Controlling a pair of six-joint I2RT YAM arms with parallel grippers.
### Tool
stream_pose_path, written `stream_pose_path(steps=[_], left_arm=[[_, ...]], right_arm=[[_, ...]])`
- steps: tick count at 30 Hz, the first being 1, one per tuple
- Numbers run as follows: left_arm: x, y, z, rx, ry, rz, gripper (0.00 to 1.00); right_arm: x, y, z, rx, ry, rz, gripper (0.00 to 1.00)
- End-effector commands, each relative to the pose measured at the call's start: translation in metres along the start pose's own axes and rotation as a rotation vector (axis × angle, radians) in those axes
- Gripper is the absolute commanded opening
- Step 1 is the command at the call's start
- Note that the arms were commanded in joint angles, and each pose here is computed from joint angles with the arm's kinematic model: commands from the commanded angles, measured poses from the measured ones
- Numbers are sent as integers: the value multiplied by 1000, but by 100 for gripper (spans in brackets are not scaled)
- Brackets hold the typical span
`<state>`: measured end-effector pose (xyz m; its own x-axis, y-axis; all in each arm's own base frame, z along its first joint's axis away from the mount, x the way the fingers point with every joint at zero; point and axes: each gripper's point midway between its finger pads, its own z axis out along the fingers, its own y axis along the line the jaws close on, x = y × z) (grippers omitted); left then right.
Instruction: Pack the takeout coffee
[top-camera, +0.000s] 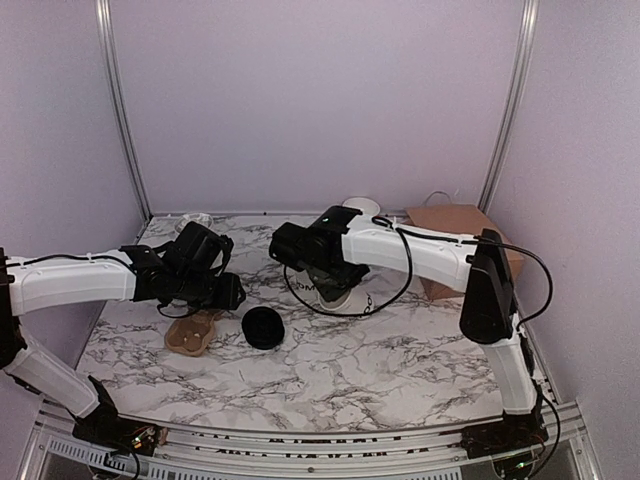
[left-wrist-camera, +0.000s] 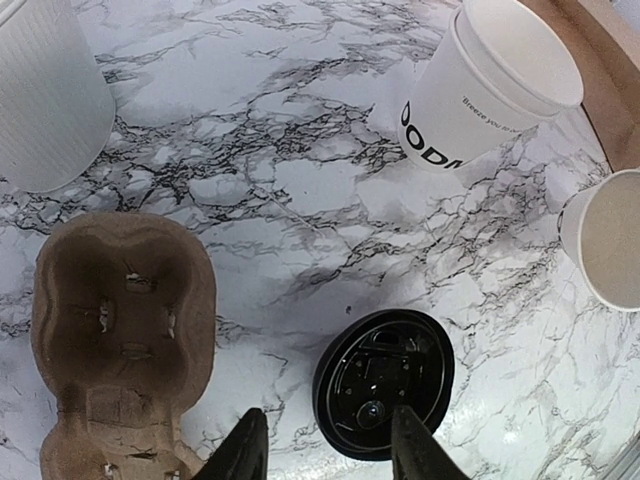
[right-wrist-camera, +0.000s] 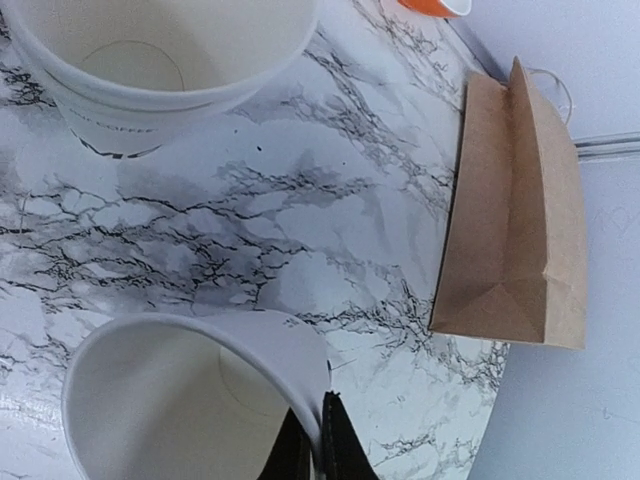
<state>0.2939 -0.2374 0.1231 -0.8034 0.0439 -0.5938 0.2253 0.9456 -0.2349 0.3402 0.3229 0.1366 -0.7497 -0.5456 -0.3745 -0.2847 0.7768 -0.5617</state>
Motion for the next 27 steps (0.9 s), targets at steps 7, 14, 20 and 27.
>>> stream_pose_path(steps=[7,14,20,27], left_arm=[[-1,-11,-1,65,12,-5,44],[3,-18,5,92,43,4,45],[3,-22,8,98,54,8,45],[9,-22,11,94,76,17,45]], right_arm=[[-4,-30,-15,-350,-83,275,0],[1,-35,-2,-562,-143,437,0],[-4,-20,-3,-668,-178,487,3],[1,-15,2,-680,-159,484,20]])
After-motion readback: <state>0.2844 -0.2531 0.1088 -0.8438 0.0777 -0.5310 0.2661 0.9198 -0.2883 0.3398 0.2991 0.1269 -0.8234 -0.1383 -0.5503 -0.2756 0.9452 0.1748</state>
